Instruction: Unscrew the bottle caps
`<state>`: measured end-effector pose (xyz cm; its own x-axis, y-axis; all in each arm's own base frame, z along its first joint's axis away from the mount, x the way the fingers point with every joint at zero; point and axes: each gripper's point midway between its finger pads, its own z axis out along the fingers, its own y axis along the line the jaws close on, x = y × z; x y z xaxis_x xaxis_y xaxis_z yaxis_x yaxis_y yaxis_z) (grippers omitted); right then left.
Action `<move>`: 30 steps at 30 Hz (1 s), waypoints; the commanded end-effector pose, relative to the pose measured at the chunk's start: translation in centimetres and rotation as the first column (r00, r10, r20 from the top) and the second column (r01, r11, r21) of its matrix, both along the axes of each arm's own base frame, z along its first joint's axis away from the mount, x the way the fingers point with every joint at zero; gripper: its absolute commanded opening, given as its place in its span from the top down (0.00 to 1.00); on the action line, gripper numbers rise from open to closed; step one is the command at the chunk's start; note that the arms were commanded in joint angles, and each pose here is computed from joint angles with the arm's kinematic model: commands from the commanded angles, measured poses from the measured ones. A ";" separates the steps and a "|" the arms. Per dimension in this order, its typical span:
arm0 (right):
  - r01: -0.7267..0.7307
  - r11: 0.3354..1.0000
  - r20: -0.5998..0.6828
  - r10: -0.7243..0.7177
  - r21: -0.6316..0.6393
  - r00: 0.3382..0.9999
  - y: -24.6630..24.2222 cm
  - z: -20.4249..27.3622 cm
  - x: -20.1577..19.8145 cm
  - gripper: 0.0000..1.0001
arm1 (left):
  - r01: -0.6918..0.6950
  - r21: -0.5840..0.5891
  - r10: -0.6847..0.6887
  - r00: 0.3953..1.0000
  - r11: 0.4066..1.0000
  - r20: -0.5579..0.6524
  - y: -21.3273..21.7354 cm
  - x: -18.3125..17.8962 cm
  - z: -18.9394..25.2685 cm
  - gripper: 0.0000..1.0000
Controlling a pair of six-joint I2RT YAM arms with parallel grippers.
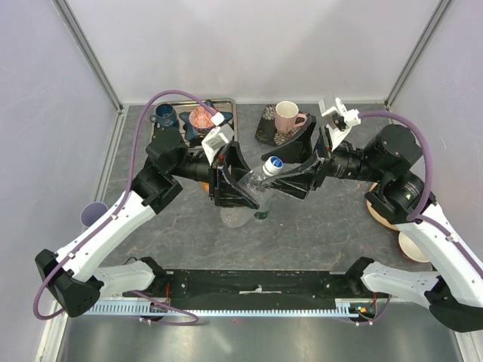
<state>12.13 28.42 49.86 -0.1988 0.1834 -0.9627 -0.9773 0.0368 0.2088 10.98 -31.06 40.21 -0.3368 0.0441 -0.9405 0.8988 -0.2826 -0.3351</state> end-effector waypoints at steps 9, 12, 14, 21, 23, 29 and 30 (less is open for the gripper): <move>0.215 0.974 0.006 -0.216 0.079 0.976 -1.5 3.8 2.5 0.05 | -0.060 -0.038 0.063 0.995 0.997 0.079 0.6 0.3 0.7 0.62; 0.313 0.945 -0.017 -0.312 0.094 0.950 -2.3 4.1 4.0 0.03 | -0.080 -0.042 0.083 0.993 0.996 0.086 0.6 0.6 0.7 0.62; 0.393 0.913 -0.054 -0.389 0.109 0.920 -3.1 4.2 5.2 0.03 | -0.111 -0.046 0.115 0.989 0.993 0.096 0.6 0.9 0.7 0.63; 0.614 0.785 -0.258 -0.579 0.077 0.773 -5.4 4.9 8.9 0.05 | -0.496 -0.032 0.495 0.857 0.868 0.147 0.8 7.0 -0.4 0.63; 0.626 0.779 -0.297 -0.590 0.036 0.751 -5.2 4.7 9.5 0.05 | -0.600 -0.033 0.594 0.782 0.800 0.186 1.1 8.7 -0.8 0.63; 0.673 0.739 -0.345 -0.642 -0.040 0.684 -4.6 3.9 11.6 0.06 | -0.821 -0.041 0.794 0.536 0.570 0.286 2.5 12.3 -1.8 0.65; 0.673 0.737 -0.350 -0.648 -0.062 0.677 -4.3 3.4 12.1 0.06 | -0.828 -0.045 0.795 0.520 0.559 0.310 2.5 12.4 -1.9 0.65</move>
<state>22.73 24.35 54.51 -0.2492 0.4451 -0.8601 -0.6650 0.5670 0.4861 19.43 -30.98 38.26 -0.1682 -0.0722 -0.9831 0.9155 0.3583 -0.1829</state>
